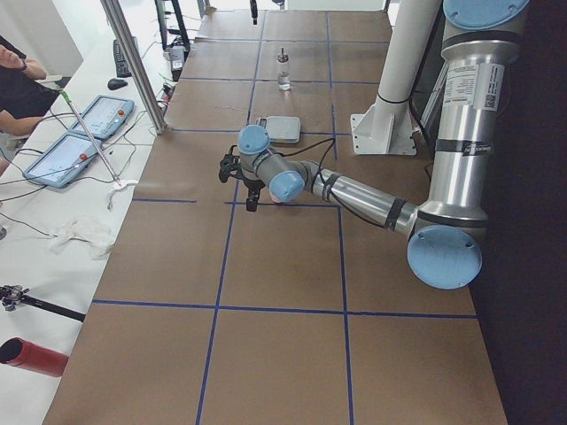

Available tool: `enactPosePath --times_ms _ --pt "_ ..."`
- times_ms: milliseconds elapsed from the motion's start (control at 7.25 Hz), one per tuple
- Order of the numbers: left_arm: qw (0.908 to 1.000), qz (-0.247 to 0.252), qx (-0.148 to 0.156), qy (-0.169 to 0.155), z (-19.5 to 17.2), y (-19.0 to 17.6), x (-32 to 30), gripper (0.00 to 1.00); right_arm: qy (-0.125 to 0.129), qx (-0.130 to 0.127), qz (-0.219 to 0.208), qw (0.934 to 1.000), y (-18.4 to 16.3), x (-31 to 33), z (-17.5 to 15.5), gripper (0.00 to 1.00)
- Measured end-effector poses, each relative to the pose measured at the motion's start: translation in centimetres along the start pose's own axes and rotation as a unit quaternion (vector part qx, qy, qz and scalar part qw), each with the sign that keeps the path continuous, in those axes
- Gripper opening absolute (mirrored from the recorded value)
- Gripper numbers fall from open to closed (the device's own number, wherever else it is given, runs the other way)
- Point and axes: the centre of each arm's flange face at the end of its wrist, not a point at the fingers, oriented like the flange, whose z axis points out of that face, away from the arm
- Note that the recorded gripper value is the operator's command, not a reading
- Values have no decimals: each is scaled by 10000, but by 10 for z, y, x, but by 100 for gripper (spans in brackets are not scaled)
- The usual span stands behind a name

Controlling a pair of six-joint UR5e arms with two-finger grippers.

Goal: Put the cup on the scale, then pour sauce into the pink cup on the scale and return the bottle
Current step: 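Reach the left gripper down to the pink cup and grasp it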

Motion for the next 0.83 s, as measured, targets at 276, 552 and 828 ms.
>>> enactPosePath --times_ms 276,552,828 --pt "9992 -246 -313 86 36 16 43 98 -17 58 -81 9999 2 -2 1 100" --pt "9981 -251 -560 95 60 29 61 96 -55 244 -322 9992 16 0 15 100" --pt "9973 -291 -681 33 76 31 57 86 -78 314 -352 9989 20 -1 21 100"
